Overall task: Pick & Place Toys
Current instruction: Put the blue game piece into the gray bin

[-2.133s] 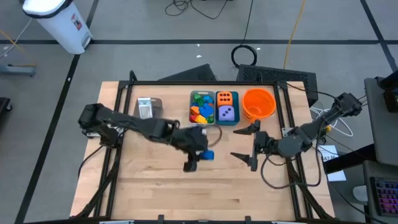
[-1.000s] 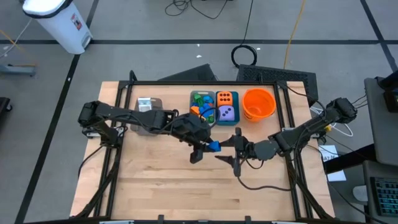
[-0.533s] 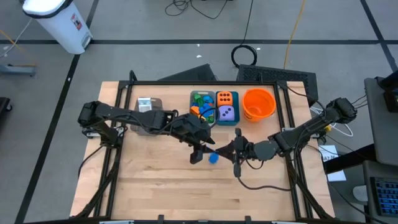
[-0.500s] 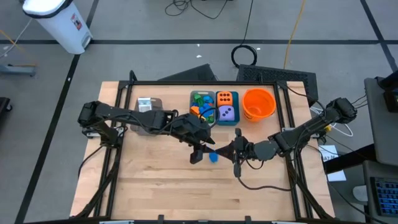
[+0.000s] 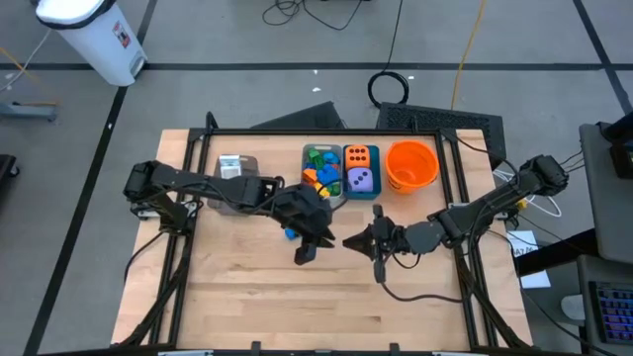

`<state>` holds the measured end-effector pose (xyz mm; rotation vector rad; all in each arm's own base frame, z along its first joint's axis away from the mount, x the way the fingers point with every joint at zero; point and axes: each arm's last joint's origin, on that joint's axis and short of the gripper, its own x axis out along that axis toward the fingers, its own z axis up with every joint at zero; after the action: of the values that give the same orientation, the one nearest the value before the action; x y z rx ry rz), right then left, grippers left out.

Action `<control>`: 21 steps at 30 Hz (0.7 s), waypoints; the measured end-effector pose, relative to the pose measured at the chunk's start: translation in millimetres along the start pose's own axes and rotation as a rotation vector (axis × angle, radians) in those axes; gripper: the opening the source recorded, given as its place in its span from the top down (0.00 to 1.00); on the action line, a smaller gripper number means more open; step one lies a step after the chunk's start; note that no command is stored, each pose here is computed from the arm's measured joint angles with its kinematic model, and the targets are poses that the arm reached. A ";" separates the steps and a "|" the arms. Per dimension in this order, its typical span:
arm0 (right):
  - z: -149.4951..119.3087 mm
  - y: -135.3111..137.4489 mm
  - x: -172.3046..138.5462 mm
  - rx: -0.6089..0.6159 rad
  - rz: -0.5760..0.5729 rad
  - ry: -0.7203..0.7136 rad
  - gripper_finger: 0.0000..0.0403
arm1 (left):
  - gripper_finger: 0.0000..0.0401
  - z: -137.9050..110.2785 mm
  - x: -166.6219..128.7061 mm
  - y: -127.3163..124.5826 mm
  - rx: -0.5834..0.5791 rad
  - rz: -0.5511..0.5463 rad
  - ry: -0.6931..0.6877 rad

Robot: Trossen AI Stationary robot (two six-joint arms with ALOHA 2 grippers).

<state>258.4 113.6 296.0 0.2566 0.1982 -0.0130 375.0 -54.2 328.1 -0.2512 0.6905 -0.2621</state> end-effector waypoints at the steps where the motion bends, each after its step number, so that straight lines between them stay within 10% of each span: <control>1: 0.1 0.5 -0.2 0.003 0.018 0.005 0.94 | 0.75 -3.3 -0.1 0.7 -0.003 0.005 0.034; 11: -0.1 0.7 -0.2 0.003 0.026 0.009 0.81 | 0.76 -55.2 -20.2 18.2 -0.192 0.371 0.556; 21: -2.3 -0.3 -0.2 -0.007 0.013 0.029 0.55 | 0.56 -64.9 -11.6 27.5 -0.335 0.430 0.521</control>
<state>257.7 113.9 293.8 0.2512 0.2252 0.0040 328.2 -33.9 278.1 -0.3497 1.2843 0.2150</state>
